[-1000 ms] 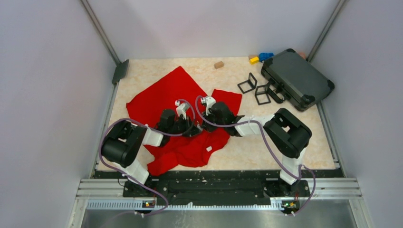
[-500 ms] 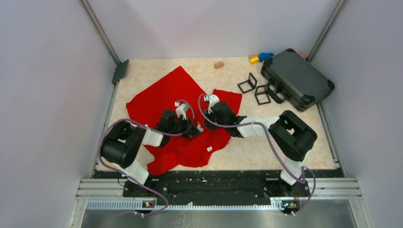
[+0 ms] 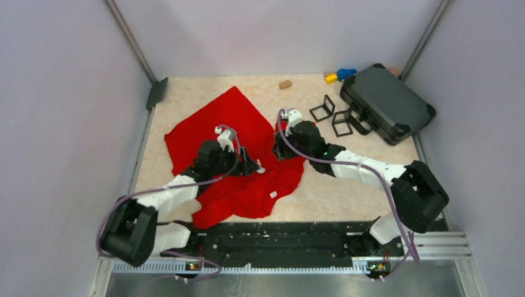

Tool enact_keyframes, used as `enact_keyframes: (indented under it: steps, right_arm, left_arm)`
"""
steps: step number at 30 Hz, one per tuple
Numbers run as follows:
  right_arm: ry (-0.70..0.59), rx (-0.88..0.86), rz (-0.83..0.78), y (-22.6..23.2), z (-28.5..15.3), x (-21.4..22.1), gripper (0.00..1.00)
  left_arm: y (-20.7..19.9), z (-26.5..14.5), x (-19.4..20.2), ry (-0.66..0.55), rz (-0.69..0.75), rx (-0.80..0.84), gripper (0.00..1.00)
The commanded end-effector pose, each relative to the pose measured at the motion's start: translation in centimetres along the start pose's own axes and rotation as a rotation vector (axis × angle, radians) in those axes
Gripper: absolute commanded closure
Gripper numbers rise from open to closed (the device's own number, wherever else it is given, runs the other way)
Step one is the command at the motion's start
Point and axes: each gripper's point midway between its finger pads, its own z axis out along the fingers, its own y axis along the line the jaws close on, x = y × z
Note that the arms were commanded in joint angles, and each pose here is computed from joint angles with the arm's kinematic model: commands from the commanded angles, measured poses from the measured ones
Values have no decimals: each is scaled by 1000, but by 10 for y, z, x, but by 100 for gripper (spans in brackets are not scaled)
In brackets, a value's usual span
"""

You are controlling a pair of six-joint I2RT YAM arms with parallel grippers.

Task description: Pin the brooch onto the clothing

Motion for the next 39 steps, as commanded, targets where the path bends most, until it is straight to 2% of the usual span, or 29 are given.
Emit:
enact_keyframes:
  steps: [1,5,9,11,21,28,33,34,36,39]
  right_arm:
    - [22,143,22,-51,-21,-15,47]
    - [82,257,28,-96,-20,-9,46]
    - [142,355,50,-136,-9,3,46]
    - [164,395,64,-151,-3,9,46]
    - [213,487,116,-185,29,23,46]
    - [234,539,127,-204,38,25,48]
    - [267,552,138,-215,46,36,48]
    - [271,554,139,-217,47,37,49]
    - [279,563,140,-220,49,40,49]
    - [287,576,136,-224,50,43,51]
  left_arm:
    - [18,-30,-25,-93,-10,-211,18]
    - [48,-50,-21,-133,-133,-339,14]
    - [73,-58,-11,-157,-334,-331,14]
    - [81,-60,-18,-200,-378,-328,14]
    - [110,-76,-43,-341,-449,-393,14]
    - [131,-81,-39,-383,-518,-403,15]
    - [137,-79,-31,-394,-598,-341,22]
    - [139,-79,-30,-396,-605,-344,26]
    - [143,-79,-27,-392,-615,-350,40]
    - [149,-80,-22,-383,-632,-361,47]
